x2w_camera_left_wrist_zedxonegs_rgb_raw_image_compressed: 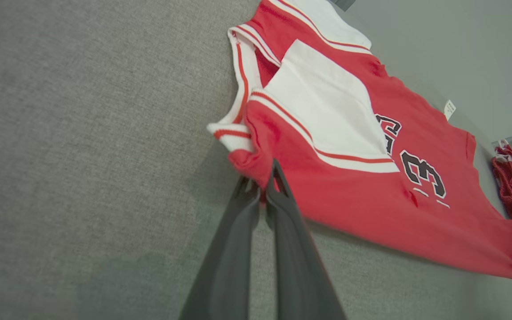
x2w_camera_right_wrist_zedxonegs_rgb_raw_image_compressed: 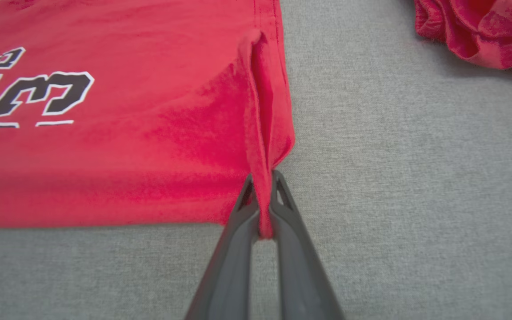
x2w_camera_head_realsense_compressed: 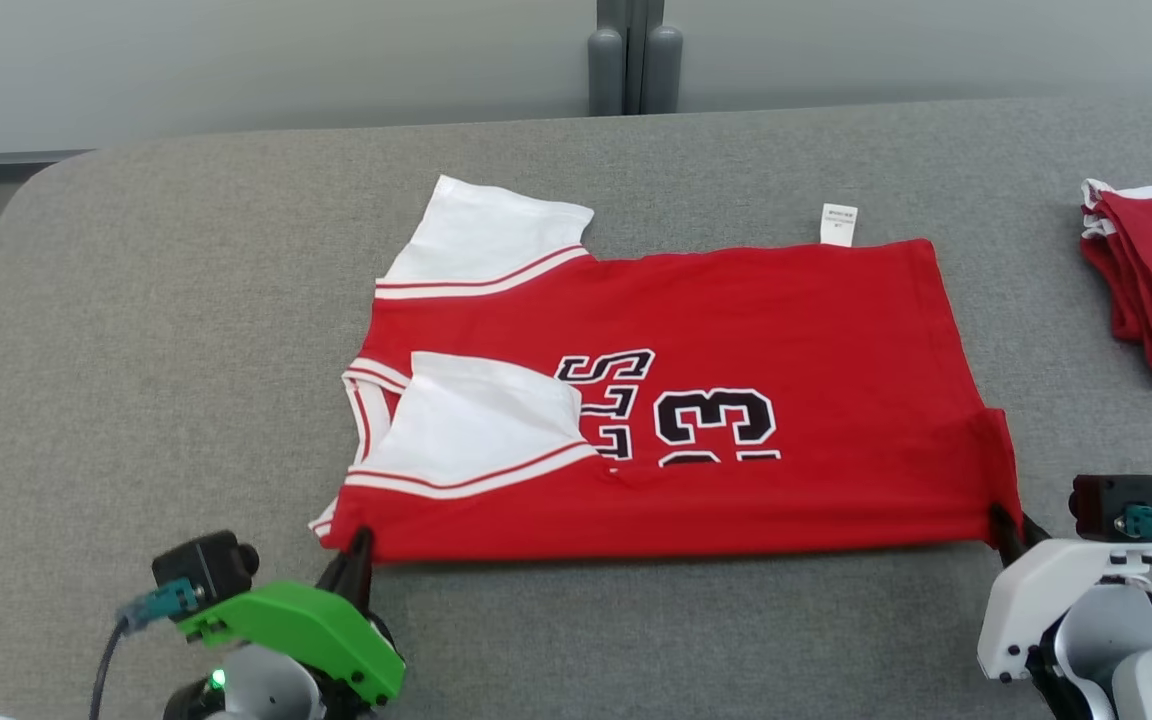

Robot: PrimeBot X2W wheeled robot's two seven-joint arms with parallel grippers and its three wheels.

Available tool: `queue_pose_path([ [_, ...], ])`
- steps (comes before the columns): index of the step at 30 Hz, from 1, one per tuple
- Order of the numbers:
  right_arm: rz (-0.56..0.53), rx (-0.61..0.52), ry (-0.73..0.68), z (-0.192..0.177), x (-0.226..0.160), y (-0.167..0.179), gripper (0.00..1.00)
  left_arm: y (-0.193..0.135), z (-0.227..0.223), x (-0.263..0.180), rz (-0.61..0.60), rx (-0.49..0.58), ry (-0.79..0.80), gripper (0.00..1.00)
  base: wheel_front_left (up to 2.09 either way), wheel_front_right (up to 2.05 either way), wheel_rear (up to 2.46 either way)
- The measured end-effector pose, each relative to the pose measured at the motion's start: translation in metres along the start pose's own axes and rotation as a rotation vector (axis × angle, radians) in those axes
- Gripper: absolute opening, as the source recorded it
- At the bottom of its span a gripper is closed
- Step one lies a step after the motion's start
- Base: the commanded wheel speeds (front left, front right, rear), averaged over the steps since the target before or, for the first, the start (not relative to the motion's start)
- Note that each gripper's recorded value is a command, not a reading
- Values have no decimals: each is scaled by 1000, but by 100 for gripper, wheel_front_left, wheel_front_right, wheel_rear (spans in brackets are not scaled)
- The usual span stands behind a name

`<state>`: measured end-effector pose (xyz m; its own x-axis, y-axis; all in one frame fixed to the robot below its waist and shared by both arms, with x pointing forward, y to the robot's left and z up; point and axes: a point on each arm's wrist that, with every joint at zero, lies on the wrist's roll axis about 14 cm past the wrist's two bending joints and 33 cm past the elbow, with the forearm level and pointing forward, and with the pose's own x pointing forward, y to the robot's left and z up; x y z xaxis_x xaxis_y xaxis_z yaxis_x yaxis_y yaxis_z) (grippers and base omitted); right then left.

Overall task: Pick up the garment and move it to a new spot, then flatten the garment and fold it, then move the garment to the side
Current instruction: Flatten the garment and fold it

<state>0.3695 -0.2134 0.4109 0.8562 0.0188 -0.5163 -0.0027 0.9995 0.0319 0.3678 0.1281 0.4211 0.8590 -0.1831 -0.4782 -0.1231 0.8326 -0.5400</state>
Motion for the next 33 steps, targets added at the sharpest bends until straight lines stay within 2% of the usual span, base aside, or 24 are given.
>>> queue_pose_path([
  [6,-15,35,55,-23,-7,-4,0,10,-45,-21,62,-91,78,0,0,0,0],
  [7,-22,43,56,-25,-7,-6,9,12,-49,-22,72,-105,83,0,0,0,0],
  [8,-25,47,54,-26,-8,-6,31,12,-52,-23,79,-110,86,0,0,0,0],
  [9,-26,49,53,-26,-8,-6,48,12,-52,-22,79,-112,83,44,0,0,0],
  [10,-26,53,51,-27,-8,-5,85,11,-53,-22,78,-114,78,73,0,0,0],
  [11,-27,54,50,-28,-9,-5,100,10,-52,-22,77,-113,74,100,0,0,0],
  [18,-77,22,-27,-10,-21,-20,100,9,-20,-20,33,18,5,100,0,0,0],
  [23,-88,-4,-88,11,-25,-21,100,-20,35,-1,-81,199,-66,100,0,0,0],
  [27,-53,-36,-132,35,-15,-9,100,-51,89,24,-164,405,-117,100,0,0,0],
  [33,9,-91,-182,66,8,10,100,-78,136,73,-187,559,-76,100,0,0,0],
])
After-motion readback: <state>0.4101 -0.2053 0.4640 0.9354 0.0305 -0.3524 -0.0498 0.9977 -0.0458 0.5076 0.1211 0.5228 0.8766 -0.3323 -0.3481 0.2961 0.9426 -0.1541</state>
